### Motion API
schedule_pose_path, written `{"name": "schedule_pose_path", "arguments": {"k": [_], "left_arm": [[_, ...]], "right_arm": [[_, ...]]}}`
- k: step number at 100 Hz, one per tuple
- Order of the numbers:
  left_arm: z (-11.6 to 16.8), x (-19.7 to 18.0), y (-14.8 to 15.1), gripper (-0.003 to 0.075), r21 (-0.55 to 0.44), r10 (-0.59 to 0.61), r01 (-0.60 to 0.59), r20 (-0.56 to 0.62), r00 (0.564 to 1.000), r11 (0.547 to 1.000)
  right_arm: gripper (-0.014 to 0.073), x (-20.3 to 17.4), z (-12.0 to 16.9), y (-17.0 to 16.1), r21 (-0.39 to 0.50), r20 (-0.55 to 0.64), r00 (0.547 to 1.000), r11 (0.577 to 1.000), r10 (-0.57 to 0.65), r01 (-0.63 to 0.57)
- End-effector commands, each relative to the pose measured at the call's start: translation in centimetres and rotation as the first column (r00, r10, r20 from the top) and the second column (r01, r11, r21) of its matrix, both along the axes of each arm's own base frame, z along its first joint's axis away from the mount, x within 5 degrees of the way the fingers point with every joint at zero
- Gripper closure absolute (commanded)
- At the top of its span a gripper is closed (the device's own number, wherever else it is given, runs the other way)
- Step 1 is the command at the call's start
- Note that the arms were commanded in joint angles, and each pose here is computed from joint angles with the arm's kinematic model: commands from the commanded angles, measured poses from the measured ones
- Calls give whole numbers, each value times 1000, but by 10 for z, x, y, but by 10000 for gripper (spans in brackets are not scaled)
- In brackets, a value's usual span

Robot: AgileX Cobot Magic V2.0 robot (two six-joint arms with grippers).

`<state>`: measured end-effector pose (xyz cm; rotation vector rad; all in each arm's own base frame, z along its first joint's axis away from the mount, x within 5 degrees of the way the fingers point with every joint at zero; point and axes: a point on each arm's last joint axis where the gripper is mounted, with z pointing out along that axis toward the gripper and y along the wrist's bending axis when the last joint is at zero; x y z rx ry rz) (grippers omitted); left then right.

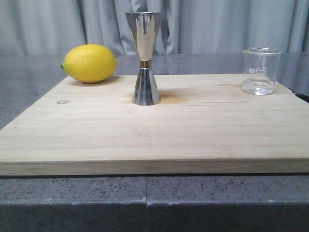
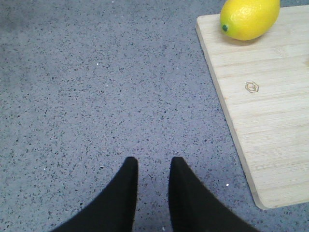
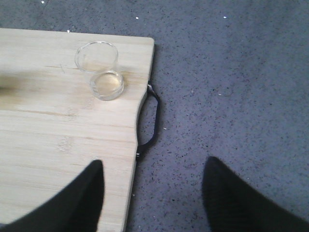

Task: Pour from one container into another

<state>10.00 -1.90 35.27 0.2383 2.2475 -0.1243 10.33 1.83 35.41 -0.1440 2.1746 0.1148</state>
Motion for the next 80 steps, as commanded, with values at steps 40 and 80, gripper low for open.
{"name": "schedule_pose_path", "arguments": {"k": [40,80], "left_arm": [[14,3,-3,739,-69,13,-6,100,995,998],[16,4,-3,739,-82,15,-5,122,992,997]], "right_arm": [[666,2,13,-2,-2,96,995,1000,-11,11],[666,2,12,-2,-7,89,996,1000,-12,12]]}}
